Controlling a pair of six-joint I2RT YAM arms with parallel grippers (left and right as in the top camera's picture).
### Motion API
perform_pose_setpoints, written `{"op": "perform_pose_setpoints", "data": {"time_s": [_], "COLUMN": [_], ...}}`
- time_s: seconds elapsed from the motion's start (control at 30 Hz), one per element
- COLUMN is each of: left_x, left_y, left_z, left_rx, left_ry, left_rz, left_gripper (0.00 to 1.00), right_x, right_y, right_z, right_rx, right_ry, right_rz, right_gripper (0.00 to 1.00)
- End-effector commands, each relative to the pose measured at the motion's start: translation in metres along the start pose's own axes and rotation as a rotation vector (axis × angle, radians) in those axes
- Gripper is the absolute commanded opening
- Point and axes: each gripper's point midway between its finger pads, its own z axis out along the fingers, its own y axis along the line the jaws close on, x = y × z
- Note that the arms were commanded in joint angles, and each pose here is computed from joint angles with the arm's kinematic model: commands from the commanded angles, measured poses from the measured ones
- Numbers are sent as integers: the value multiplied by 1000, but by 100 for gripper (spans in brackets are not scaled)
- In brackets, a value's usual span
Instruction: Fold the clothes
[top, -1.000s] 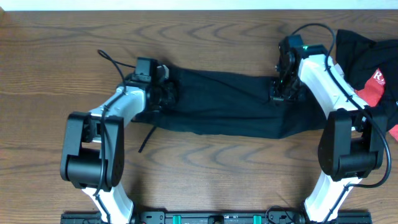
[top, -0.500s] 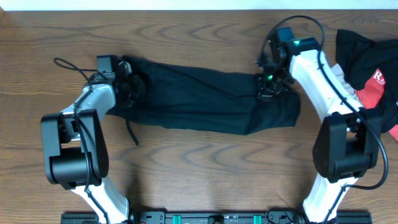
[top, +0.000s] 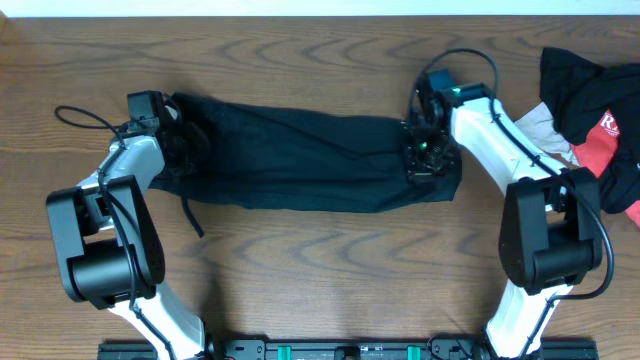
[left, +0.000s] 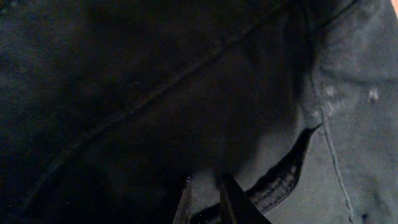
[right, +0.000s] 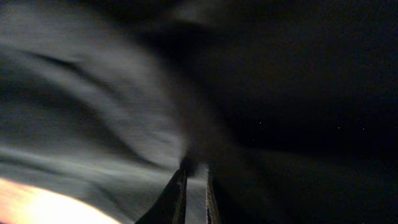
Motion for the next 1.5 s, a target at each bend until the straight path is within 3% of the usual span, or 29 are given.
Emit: {"op": "perform_pose_setpoints", "data": {"time_s": [0.0,0.17,0.37,0.63,0.8,1.0,1.23,1.47], "left_x": [8,3,2,-1,-10,-19,-21,-16], "left_y": [83,92,95,92,79,45,32,31], "left_z": [14,10,9,6,-13,-47,-60,-59], "left_rx": [-272,-278,-279,-271,-240,-125,-80,-82], "left_ry": [-1,-7,-9,-20,-62,-115,-133,-115], "left_rz": [-117,-145,-154,-150,-126,-77,-66,-61], "left_gripper": [19,19,19,18,19,19,19,19], "right_x": [0,-4,-10,-31,-52,-62,-43,-31], "right_y": [-46,-88,-114,-109,-79,11,56,112], "right_z": [3,-5,-10,-41,-92,-128,-90,-43], "right_rx": [121,179,167,131,6,-368,-400,-643], "right_ry": [1,-25,-62,-123,-194,-241,-153,-99], "right_rz": [105,215,283,288,241,-17,-209,-316], "right_gripper": [12,15,11,9,8,8,6,6]}}
